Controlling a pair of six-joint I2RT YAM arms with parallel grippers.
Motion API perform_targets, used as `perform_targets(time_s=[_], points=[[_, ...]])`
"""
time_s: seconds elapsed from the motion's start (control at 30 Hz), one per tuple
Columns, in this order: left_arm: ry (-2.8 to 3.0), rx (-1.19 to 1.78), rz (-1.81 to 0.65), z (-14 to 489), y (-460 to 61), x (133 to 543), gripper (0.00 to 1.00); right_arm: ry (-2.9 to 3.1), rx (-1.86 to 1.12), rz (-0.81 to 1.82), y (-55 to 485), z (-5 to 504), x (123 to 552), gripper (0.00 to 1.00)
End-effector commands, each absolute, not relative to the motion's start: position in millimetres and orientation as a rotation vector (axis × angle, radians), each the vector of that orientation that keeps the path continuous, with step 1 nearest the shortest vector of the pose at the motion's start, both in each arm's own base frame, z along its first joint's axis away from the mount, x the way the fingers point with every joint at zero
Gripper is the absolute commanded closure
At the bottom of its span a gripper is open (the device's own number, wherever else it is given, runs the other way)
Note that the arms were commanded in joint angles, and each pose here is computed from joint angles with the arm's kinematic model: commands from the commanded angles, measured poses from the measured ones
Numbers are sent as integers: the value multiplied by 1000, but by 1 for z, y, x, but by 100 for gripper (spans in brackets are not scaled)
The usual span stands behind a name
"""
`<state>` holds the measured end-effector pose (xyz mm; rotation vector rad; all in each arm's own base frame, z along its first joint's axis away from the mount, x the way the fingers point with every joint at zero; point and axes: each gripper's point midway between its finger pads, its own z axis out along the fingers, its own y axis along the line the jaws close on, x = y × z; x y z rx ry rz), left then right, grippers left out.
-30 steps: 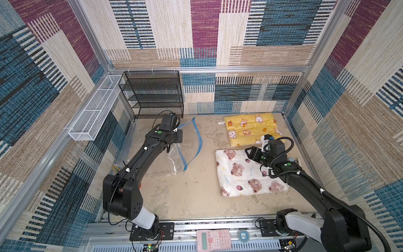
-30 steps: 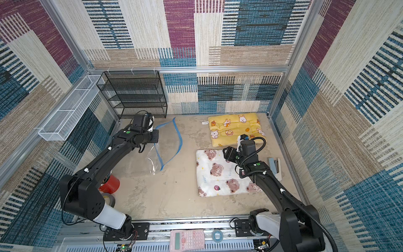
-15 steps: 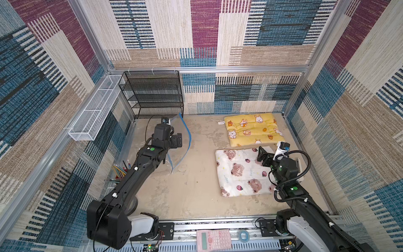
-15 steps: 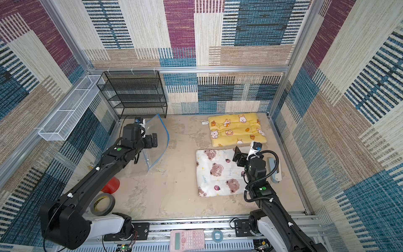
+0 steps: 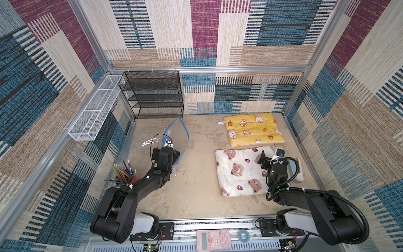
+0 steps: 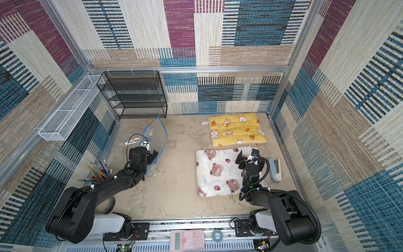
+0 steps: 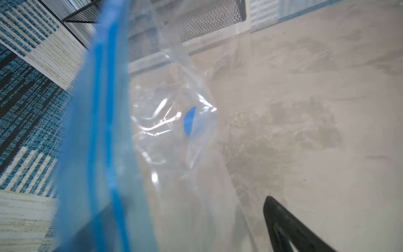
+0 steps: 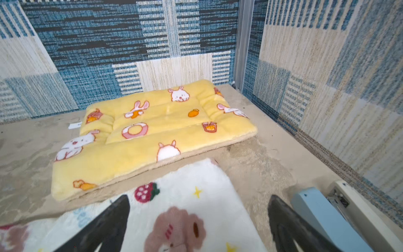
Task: Take the blanket out of the vacuum bag
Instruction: Reset both arms
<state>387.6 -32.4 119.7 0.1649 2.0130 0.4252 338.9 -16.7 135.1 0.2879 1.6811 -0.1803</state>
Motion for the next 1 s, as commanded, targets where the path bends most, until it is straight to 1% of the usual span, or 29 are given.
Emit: perform_targets(time_s=[0.0, 0.03, 0.1, 0.2, 0.27, 0.37, 0.43, 0.47, 0.5, 0.53, 0.6, 0.97], points=[[1907, 133, 447, 133, -28, 404, 1, 1527, 256, -225, -20, 172, 346, 2], [1925, 125, 423, 125, -25, 405, 1, 1471, 244, -224, -21, 179, 339, 1], [1905, 80, 389, 116, -14, 405, 2, 1449, 257, -202, -28, 173, 332, 1], [1894, 0, 301, 116, 0, 396, 2, 1468, 127, -142, -8, 170, 337, 9], [1852, -22, 265, 116, 4, 389, 1, 1473, 94, -117, -4, 166, 339, 1], [1819, 0, 194, 106, 0, 375, 1, 1521, 105, -112, -8, 156, 358, 1], [1809, -29, 239, 105, 8, 386, 1, 1575, 138, -81, -17, 147, 369, 1], [1891, -27, 219, 96, 7, 389, 1, 1573, 140, -72, -18, 148, 369, 1], [1962, -39, 154, 92, 9, 395, 6, 1597, 139, -68, -18, 145, 370, 1], [1961, -52, 123, 94, 14, 402, 15, 1577, 139, -72, -18, 148, 368, 1], [1940, -78, 124, 94, 20, 400, 1, 1590, 137, -70, -18, 146, 369, 1], [1936, -82, 128, 95, 21, 401, 1, 1605, 135, -65, -18, 143, 374, 1]])
